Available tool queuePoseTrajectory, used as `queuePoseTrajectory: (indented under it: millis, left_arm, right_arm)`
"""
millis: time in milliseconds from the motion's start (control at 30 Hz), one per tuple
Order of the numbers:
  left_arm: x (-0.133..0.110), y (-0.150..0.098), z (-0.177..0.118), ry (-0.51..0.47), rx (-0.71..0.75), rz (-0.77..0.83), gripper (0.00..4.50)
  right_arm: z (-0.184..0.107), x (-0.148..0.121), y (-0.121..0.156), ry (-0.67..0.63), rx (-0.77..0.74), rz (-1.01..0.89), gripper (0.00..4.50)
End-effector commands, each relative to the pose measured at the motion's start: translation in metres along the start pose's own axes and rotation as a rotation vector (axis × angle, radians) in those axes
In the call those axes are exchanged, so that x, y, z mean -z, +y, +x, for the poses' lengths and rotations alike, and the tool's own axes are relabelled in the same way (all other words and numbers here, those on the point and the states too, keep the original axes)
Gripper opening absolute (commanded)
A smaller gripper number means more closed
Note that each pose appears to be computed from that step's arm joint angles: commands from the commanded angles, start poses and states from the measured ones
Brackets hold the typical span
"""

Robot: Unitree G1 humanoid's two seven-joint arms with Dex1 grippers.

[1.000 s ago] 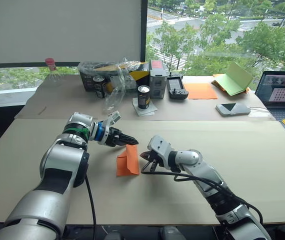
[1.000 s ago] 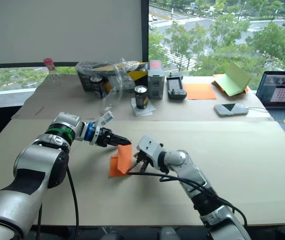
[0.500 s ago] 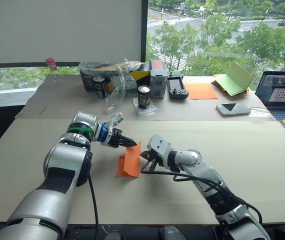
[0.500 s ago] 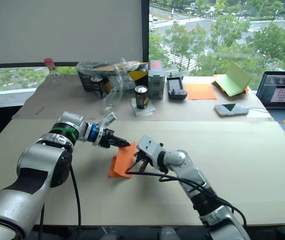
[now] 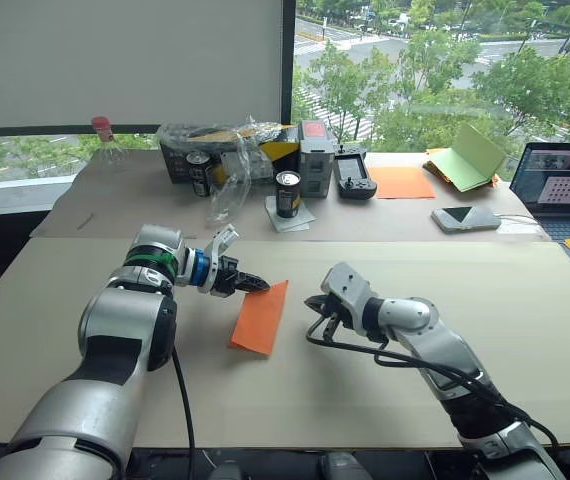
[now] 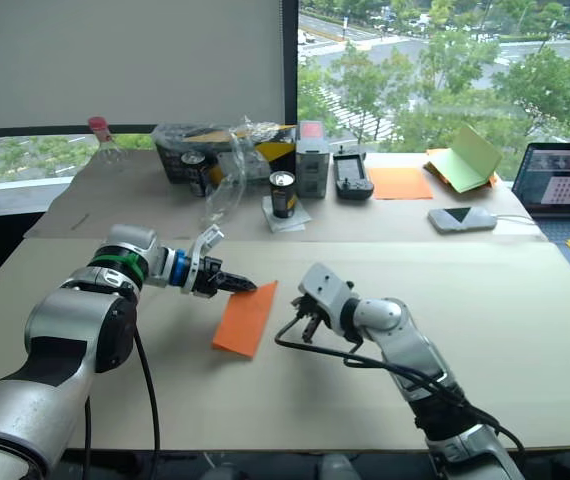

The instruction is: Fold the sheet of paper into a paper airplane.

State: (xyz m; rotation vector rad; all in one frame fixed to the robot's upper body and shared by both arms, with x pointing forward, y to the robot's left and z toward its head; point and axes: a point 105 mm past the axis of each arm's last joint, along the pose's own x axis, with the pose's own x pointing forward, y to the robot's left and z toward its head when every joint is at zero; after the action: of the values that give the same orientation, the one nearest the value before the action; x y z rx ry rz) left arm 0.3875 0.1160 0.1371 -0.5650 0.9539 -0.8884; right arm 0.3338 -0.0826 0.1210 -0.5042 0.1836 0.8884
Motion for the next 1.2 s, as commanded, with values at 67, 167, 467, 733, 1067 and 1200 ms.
queuePoseTrajectory:
  millis: [67, 167, 467, 733, 1067, 1200]
  left_arm:
    - [-0.022, -0.006, -0.01, -0.162, -0.011, -0.101, 0.01]
    - [-0.022, -0.001, -0.007, -0.211, -0.027, -0.217, 0.01]
    - [0.006, 0.001, 0.019, -0.142, -0.001, -0.494, 0.01]
    - [0.017, 0.006, 0.03, -0.277, -0.023, -0.561, 0.01]
    - [0.036, -0.013, 0.044, -0.419, -0.044, -0.669, 0.01]
    - [0.045, -0.012, 0.048, -0.402, -0.077, -0.645, 0.01]
  right_arm:
    - [-0.021, -0.01, -0.012, -0.033, 0.066, -0.006, 0.0]
    - [-0.03, -0.006, -0.018, -0.016, 0.1, -0.001, 0.0]
    - [-0.032, -0.009, -0.02, -0.026, 0.126, 0.008, 0.0]
    - [-0.026, -0.016, -0.017, -0.048, 0.119, 0.009, 0.0]
    - [-0.022, -0.024, -0.018, -0.062, 0.127, -0.009, 0.0]
    - [-0.02, -0.027, -0.02, -0.066, 0.138, -0.017, 0.0]
